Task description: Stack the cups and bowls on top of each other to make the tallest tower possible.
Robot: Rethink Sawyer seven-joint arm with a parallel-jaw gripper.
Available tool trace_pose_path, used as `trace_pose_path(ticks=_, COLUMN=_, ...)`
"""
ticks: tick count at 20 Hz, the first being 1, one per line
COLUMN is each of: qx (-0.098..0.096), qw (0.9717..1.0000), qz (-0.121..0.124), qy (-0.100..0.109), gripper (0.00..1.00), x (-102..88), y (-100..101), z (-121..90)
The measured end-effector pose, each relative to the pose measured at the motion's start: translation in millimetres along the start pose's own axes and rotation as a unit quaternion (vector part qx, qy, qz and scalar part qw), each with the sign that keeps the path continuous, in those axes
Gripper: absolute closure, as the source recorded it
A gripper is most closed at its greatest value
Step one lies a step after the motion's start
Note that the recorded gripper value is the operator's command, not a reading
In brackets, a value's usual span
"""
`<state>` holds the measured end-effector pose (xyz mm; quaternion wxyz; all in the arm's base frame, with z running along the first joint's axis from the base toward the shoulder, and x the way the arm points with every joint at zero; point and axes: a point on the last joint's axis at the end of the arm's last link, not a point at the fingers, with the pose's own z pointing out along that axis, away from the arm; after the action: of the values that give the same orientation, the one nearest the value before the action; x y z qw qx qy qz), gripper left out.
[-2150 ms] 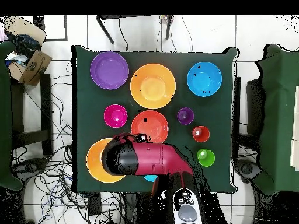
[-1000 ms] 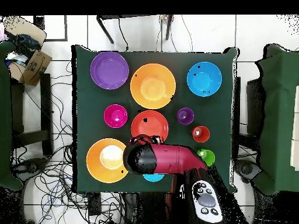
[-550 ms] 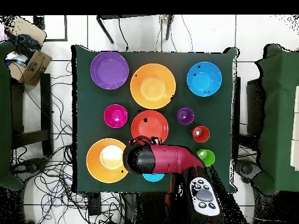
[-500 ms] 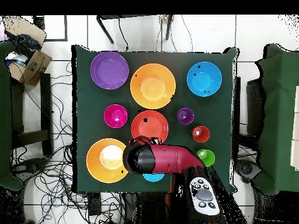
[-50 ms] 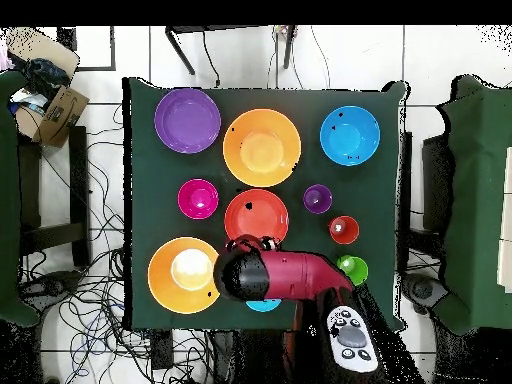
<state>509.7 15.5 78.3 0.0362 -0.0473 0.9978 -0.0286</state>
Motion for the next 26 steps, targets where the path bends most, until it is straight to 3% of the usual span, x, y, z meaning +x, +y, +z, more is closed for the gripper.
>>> trace_pose_path(ticks=10, qx=0.015, qw=0.9998, qz=-0.009, qy=-0.013, gripper=0.0, x=12.0, y=-10.0, z=11.4)
trace_pose_path(ticks=26, qx=-0.001, qw=0.9997, qz=-0.015, qy=0.019, gripper=0.0, x=44.5, y=8.5, z=34.4)
